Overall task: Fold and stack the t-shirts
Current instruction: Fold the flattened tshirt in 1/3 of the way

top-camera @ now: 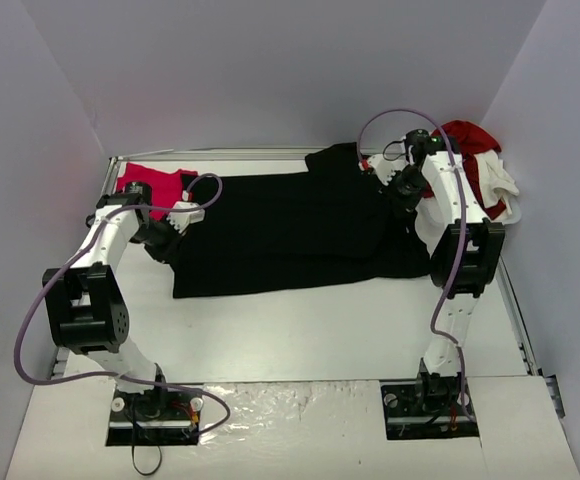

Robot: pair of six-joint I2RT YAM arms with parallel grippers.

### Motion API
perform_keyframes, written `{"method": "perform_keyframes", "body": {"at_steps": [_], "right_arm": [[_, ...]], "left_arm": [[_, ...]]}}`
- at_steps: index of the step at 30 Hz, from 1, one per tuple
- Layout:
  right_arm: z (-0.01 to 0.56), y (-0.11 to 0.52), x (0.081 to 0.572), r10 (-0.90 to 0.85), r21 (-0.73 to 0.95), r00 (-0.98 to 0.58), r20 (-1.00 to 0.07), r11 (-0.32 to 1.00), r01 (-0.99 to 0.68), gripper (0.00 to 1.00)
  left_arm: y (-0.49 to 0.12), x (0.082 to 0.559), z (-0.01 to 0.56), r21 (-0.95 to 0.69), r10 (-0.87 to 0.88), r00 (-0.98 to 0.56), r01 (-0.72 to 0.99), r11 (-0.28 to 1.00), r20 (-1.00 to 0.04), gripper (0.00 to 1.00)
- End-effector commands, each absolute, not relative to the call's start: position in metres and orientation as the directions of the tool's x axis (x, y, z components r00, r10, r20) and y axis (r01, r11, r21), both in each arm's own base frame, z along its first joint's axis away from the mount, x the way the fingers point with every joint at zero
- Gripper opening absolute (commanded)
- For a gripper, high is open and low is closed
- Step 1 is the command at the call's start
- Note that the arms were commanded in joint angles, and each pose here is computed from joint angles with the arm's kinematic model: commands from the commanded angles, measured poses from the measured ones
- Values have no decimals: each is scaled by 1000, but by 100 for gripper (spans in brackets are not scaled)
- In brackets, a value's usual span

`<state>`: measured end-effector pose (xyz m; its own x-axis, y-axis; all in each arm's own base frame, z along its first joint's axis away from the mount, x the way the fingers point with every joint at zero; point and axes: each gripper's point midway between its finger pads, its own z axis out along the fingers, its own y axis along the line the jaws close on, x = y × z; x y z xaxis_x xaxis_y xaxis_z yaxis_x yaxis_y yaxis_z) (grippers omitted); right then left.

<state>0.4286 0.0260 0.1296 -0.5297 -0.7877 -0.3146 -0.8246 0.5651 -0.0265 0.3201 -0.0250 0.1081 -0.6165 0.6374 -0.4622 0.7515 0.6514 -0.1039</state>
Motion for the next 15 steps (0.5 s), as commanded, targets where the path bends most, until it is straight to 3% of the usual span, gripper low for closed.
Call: {"method": "perform_keyframes", "body": {"at_steps": [1,7,10,11,12,13,14,15], "right_arm": [[122,25,441,-766,-4,-561,-314,592,-806,0],[97,28,465,-750,5,-582,-314,612,-791,0],[92,28,478,-735,-13,-595,-325,633,-774,0],[91,28,484,-722,-20,-608,-329,649,-760,1],[91,26,491,-714,-47,-612,-340,662,-748,20],[92,26,494,-707,-54,-616,-346,671,-740,33],[95,26,500,-694,-71,-620,-367,685,-725,43],[98,27,503,-686,-80,-621,-379,693,-717,45]], "left_arm": [[-24,337,115,-77,647,-583,769,634,-492,2],[-23,352,101,-101,638,-602,760,642,-480,4],[-23,358,98,-103,627,-610,751,652,-485,28],[-24,359,97,-108,622,-615,748,655,-485,40],[-24,362,99,-105,614,-616,743,661,-494,61],[-24,365,103,-97,601,-622,731,676,-503,66],[-23,369,105,-78,599,-615,728,681,-514,74],[-23,370,108,-68,597,-611,726,684,-521,88]]}}
